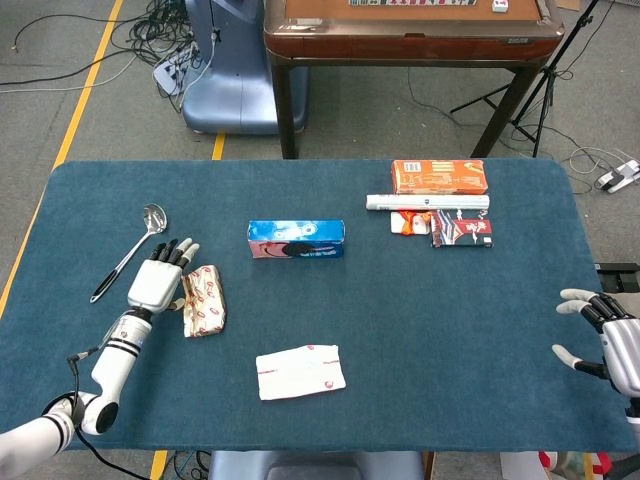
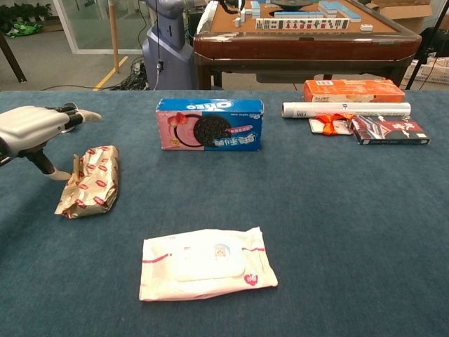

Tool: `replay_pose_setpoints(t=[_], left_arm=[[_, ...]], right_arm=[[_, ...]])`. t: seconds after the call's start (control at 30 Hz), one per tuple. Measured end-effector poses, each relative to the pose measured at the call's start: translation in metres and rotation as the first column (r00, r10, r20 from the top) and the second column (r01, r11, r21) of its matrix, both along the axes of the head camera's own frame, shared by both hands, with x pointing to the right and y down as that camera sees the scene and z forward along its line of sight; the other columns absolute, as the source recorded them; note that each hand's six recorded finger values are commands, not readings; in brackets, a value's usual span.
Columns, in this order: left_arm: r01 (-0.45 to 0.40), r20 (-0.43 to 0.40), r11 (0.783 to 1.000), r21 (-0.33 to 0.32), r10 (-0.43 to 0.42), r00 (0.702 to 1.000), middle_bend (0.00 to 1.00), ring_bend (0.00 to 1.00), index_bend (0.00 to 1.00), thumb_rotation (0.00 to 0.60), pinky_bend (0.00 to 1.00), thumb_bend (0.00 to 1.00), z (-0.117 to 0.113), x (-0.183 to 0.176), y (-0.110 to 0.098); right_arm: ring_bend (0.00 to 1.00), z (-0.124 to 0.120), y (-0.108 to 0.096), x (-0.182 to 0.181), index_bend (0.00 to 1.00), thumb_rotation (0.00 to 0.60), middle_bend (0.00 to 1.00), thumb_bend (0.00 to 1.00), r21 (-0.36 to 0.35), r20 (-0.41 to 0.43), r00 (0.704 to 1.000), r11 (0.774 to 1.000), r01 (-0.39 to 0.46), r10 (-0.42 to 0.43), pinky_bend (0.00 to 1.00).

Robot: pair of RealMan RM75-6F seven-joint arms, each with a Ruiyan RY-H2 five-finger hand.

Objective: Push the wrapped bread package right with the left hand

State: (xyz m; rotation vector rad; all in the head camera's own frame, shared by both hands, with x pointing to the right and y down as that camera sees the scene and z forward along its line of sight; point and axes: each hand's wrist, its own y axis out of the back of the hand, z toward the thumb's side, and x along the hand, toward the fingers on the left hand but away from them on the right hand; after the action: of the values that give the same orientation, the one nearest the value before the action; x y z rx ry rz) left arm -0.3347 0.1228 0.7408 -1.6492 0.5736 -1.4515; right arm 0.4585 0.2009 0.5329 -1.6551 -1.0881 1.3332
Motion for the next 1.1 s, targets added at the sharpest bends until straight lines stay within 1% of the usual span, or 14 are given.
replay_pose_setpoints(t=[0.63, 0.9, 1.1], left_arm=[[-0.087, -0.09, 0.996, 0.028, 0.09, 0.992, 0.0, 0.0, 0.0, 0.6, 0.08, 0.0, -0.01, 0.062, 0.011], [-0.106, -0.113, 0.994, 0.021, 0.108, 0.988, 0.0, 0.0, 0.0, 0.6, 0.08, 0.0, -0.009, 0.083, 0.016], [-0.114, -0.131, 0.993, 0.036, 0.117, 0.984, 0.0, 0.0, 0.0, 0.6, 0.08, 0.0, -0.01, 0.099, 0.016]], right_arm=[[0.27, -0.003, 0.0, 0.002, 0.4, 0.6, 0.31, 0.07, 0.008, 0.004, 1.0, 1.0, -0.003, 0.002, 0.62], [0.27, -0.004, 0.0, 0.003, 0.4, 0.6, 0.31, 0.07, 0.008, 0.005, 1.0, 1.0, -0.003, 0.003, 0.62], [0.27, -0.005, 0.0, 0.003, 0.4, 0.6, 0.31, 0.07, 0.006, 0.006, 1.0, 1.0, -0.003, 0.003, 0.62]])
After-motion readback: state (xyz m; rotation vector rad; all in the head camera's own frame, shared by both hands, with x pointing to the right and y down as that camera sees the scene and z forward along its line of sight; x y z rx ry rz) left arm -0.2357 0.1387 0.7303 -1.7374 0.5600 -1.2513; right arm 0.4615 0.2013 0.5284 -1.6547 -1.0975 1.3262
